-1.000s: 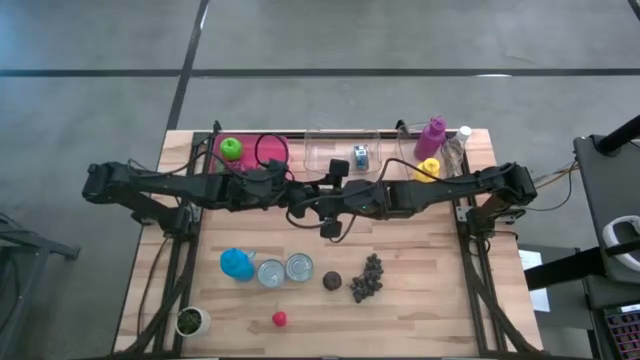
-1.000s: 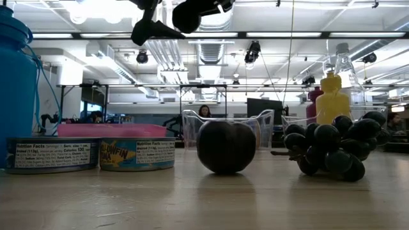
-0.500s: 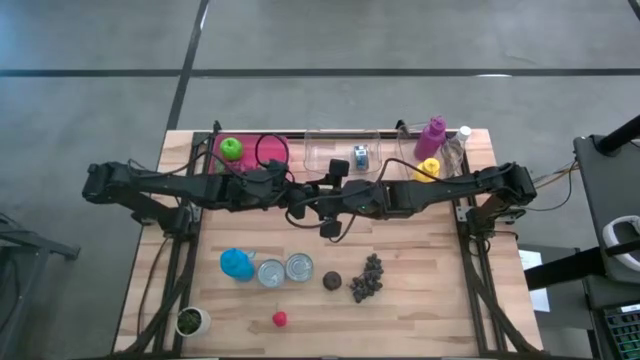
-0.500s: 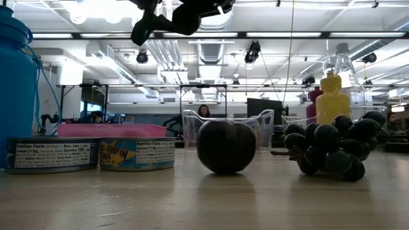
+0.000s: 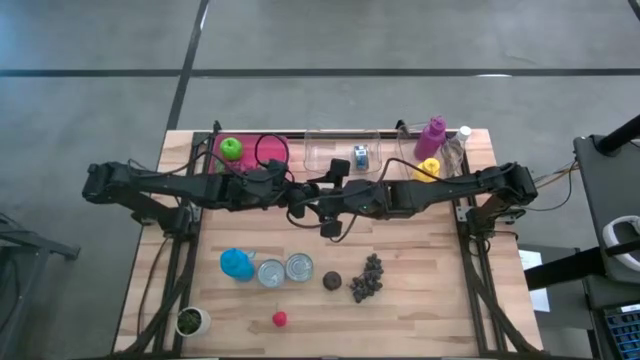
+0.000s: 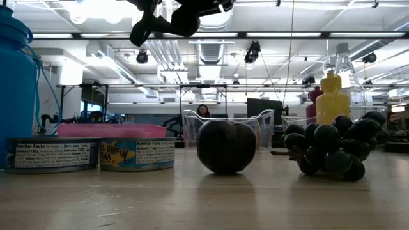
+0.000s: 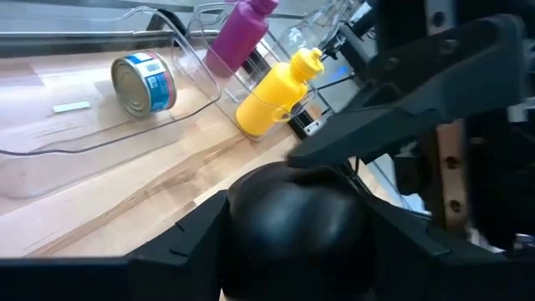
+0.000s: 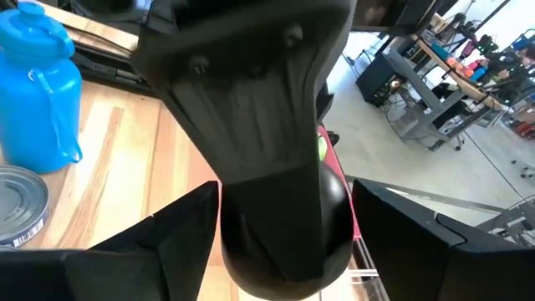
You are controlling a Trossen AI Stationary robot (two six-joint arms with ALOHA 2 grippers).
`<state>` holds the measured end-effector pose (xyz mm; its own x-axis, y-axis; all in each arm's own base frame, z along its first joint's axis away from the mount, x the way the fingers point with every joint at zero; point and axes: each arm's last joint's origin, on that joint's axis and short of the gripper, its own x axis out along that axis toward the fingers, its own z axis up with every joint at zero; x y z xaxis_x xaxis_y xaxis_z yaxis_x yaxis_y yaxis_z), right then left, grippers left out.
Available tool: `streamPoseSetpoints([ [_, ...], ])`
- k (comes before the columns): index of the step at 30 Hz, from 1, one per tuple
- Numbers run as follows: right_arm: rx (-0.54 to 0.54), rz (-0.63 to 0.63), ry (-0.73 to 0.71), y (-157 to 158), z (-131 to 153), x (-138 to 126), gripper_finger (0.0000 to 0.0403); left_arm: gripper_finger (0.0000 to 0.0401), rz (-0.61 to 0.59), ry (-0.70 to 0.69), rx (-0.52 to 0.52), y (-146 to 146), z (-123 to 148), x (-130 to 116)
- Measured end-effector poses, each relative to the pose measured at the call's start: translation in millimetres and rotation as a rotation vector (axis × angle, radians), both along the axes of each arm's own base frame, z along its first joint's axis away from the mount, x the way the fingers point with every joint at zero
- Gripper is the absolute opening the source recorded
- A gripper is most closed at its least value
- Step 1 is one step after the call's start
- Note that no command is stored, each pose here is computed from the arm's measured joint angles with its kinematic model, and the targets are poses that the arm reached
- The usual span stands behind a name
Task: Pick & Place Food Item
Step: Put the right black plum into the red transparent bin
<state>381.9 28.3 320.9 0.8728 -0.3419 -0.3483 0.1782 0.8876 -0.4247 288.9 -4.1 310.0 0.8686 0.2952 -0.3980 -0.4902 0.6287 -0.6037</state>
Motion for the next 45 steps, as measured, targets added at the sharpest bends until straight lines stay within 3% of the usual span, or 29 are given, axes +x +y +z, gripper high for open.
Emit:
streamPoseSetpoints([
  [15, 0.025, -0.01, -0.008, 0, 0, 0, 0.0289, 0.0217, -0.003, -0.004, -0.001, 0, 0, 0],
  [21, 0.017, -0.014, -0.005, 0, -1, 0, 0.0311, 0.0216, -0.004, -0.006, -0.002, 0, 1, 0],
  [26, 0.001, -0.095, -0.016, -1, 0, -1, 0.0331, 0.0216, -0.001, -0.006, 0.0, 0, 1, 0],
  [32, -0.012, -0.061, -0.005, 4, -1, -1, 0.0347, 0.0216, -0.001, -0.003, -0.001, 0, 0, 0],
  [45, -0.019, -0.037, 0.04, 13, -4, -4, 0.0341, 0.0216, 0.014, -0.006, -0.007, 2, 0, 0],
])
